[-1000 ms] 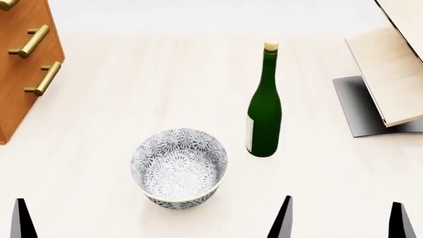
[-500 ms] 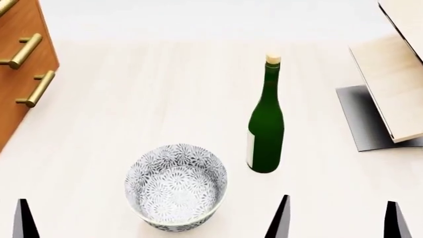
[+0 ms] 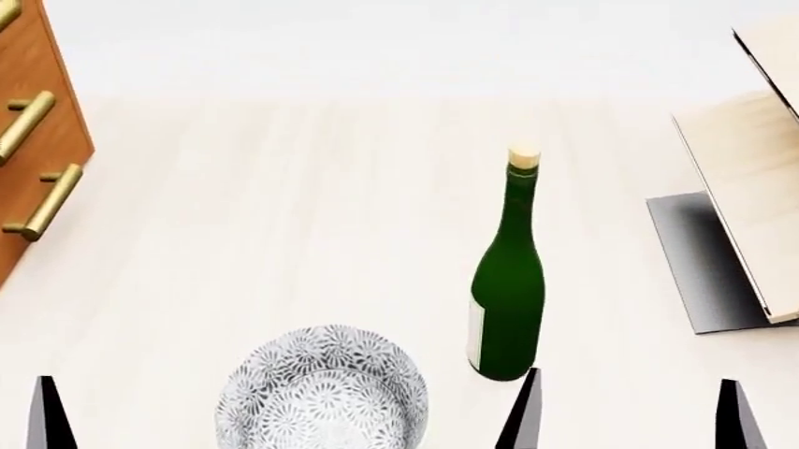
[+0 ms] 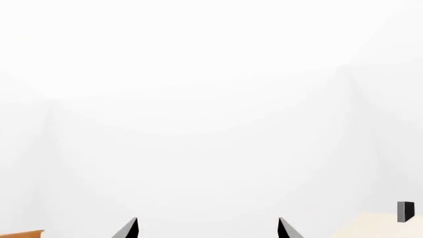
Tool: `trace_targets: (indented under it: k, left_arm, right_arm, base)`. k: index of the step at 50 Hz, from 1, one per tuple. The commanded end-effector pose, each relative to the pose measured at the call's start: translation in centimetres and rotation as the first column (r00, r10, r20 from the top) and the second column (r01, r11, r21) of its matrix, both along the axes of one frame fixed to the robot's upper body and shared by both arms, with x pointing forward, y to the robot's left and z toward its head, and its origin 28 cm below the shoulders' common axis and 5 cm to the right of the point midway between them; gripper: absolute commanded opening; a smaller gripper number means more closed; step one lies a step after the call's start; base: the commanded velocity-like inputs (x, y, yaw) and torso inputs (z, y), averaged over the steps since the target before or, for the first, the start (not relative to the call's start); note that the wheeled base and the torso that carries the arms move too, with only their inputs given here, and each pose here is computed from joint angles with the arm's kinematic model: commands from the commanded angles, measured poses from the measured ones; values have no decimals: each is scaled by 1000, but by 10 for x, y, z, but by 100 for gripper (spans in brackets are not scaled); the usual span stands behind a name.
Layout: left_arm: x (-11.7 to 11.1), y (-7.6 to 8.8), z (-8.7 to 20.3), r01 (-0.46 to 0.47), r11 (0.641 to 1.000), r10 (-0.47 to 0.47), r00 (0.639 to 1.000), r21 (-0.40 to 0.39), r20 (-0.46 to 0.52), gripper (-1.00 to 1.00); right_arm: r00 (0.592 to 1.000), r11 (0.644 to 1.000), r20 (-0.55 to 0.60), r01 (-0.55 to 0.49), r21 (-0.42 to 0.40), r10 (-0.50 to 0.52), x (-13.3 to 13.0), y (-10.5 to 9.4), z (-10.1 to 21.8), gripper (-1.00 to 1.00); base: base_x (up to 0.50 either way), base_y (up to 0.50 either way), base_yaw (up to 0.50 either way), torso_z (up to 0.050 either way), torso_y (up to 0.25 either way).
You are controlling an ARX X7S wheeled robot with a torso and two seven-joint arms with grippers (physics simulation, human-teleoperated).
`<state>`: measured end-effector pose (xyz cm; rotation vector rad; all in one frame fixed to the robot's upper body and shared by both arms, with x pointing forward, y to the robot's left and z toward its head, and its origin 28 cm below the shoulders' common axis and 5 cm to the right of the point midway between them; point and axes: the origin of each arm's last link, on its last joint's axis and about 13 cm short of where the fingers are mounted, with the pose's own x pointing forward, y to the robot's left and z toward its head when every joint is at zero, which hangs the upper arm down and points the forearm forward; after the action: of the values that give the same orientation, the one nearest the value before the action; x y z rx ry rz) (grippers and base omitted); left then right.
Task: Put the wine bottle on the wine rack.
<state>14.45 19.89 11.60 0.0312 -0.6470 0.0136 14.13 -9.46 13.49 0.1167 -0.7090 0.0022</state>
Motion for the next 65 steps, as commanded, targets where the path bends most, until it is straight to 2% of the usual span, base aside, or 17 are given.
trace_targets:
  k: [1, 35, 37, 65]
  left_arm:
    - [0, 0, 0, 0, 1000, 0, 1000, -1, -1, 100]
    - [0, -1, 0, 3, 1000, -3, 1000, 0, -2, 100]
    - [0, -1, 0, 3, 1000, -3, 1000, 1, -3, 100]
    - [1, -1, -1, 6, 1000, -6, 1000, 0, -3, 100]
  right_arm:
    - [1000, 1000, -5, 1, -1, -1, 1, 0, 0, 100]
    - [1000, 1000, -11, -1, -8, 1, 1, 1, -2, 100]
    - [998, 1000, -59, -27, -15, 26, 4, 1, -5, 100]
    - [998, 999, -52, -28, -16, 27, 3, 2, -4, 100]
  base:
    - [215, 0, 0, 0, 0]
    - [215, 0, 0, 0, 0]
    - [53, 0, 0, 0, 0]
    - [0, -27, 0, 0, 0]
